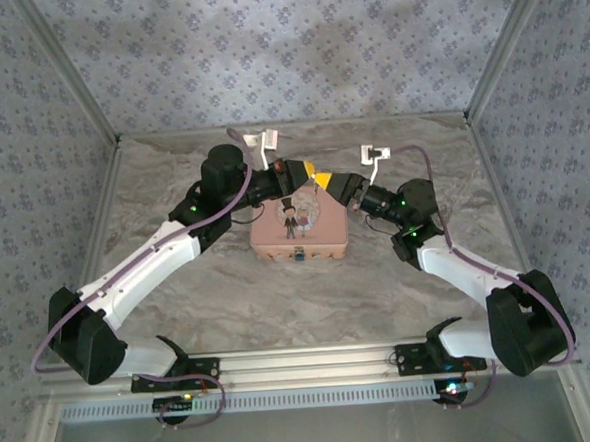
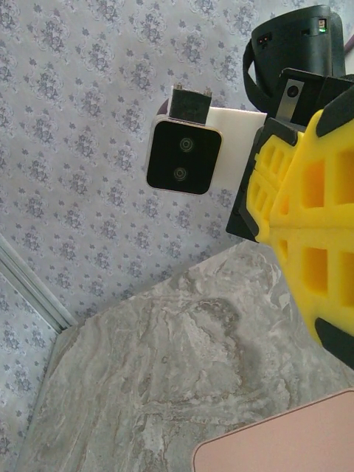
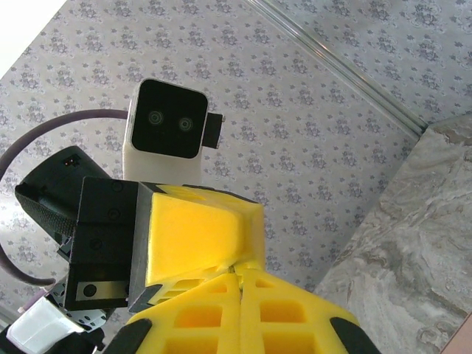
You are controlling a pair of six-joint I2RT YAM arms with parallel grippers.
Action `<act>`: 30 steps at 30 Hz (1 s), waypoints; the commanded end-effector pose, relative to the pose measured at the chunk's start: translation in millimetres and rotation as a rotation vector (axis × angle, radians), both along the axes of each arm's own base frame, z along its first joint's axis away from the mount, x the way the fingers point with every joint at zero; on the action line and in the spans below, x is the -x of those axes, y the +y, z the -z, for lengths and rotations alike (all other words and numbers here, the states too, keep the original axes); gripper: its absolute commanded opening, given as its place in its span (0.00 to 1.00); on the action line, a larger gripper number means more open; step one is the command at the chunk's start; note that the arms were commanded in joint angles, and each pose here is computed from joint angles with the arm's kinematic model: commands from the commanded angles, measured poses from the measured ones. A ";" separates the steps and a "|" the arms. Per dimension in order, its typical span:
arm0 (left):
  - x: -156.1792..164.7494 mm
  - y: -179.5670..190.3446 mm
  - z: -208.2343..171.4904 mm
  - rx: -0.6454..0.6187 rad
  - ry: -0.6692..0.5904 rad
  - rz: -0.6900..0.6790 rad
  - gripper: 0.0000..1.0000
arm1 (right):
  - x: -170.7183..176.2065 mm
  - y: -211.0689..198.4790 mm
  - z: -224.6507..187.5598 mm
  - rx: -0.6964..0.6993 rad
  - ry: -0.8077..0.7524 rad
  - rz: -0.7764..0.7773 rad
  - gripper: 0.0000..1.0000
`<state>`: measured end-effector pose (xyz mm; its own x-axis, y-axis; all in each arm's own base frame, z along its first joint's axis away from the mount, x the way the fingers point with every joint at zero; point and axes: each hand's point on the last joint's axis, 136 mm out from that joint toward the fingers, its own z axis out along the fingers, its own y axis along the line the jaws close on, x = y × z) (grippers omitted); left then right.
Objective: Unlock a padlock with a key
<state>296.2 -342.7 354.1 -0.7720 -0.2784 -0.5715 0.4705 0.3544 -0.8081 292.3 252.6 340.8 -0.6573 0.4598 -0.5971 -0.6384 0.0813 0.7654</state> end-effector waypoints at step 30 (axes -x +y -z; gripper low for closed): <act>47.8 46.6 189.2 -0.369 0.251 -0.060 0.90 | -80.4 -81.8 133.0 0.810 0.247 0.439 0.00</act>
